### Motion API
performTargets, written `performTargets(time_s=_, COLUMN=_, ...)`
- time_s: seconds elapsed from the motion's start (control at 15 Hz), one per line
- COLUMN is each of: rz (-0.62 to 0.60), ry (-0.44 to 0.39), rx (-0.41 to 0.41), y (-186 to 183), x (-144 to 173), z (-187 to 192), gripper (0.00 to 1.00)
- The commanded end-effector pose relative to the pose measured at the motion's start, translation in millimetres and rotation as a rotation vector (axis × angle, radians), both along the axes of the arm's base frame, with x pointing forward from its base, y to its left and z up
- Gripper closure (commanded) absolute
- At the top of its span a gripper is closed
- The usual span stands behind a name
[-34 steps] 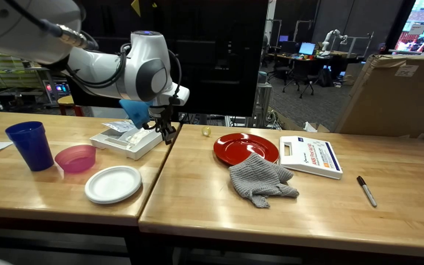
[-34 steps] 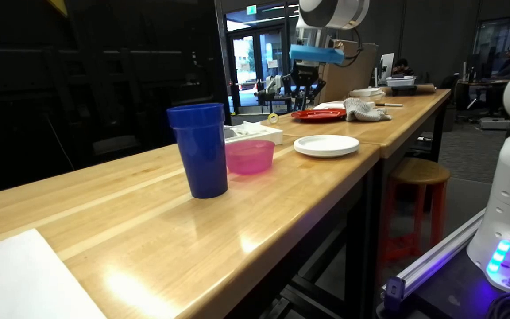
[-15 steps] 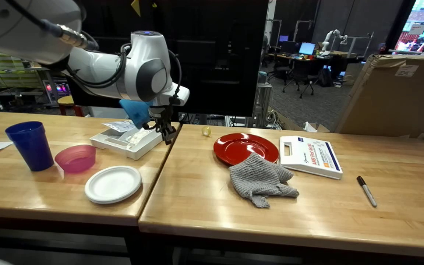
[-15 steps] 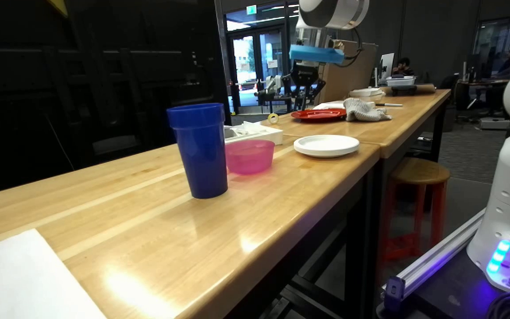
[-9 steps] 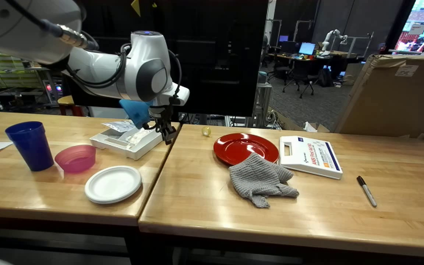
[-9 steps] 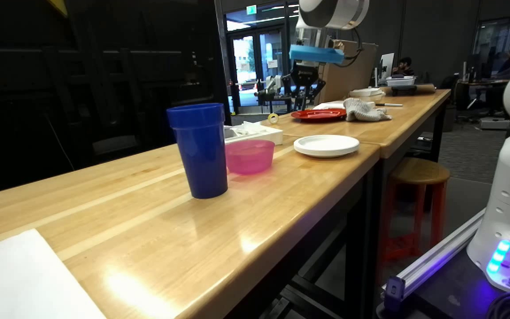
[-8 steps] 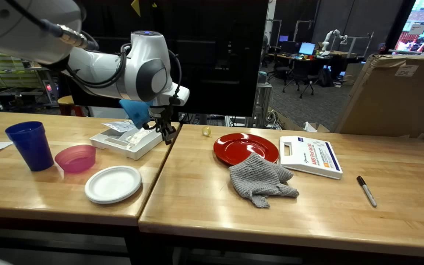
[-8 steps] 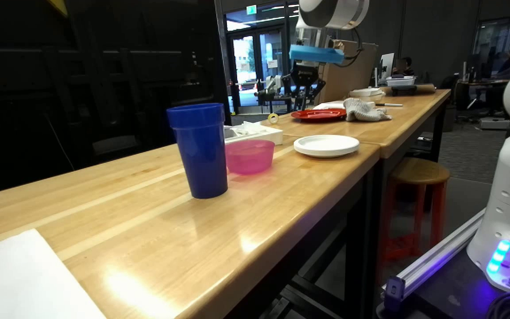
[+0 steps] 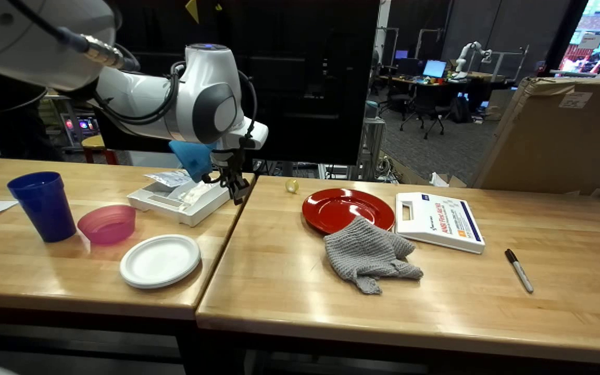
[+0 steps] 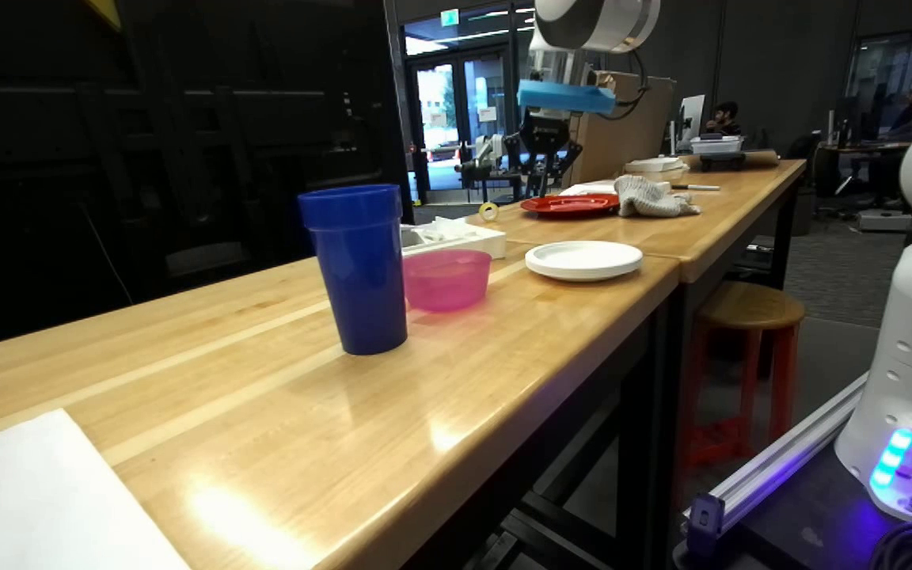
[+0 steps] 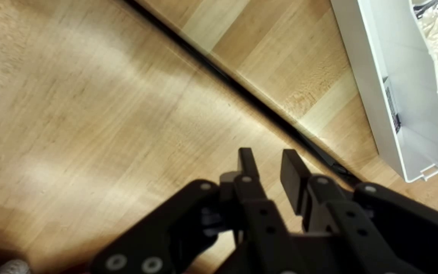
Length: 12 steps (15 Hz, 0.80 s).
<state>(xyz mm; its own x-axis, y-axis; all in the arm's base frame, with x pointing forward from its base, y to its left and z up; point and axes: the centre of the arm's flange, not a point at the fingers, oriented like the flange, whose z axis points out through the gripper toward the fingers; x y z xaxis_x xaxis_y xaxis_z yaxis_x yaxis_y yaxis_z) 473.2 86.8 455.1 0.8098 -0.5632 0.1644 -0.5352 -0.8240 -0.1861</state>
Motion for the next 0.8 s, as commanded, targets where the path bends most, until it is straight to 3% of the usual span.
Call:
performTargets(time_s=0.0, rz=0.0, ry=0.0, rx=0.0, y=0, x=0, z=0, gripper=0.74)
performTargets(time_s=0.33, rz=0.0, ry=0.0, rx=0.0, y=0, x=0, z=0, gripper=0.74)
performTargets(time_s=0.4, rz=0.0, ry=0.0, rx=0.0, y=0, x=0, z=0, gripper=0.49)
performTargets(time_s=0.47, rz=0.006, ry=-0.002, rx=0.002, y=0, x=-1, z=-2, gripper=0.48)
performTargets(time_s=0.73, rz=0.009, ry=0.009, rx=0.001, y=3, x=-3, z=-14, gripper=0.23)
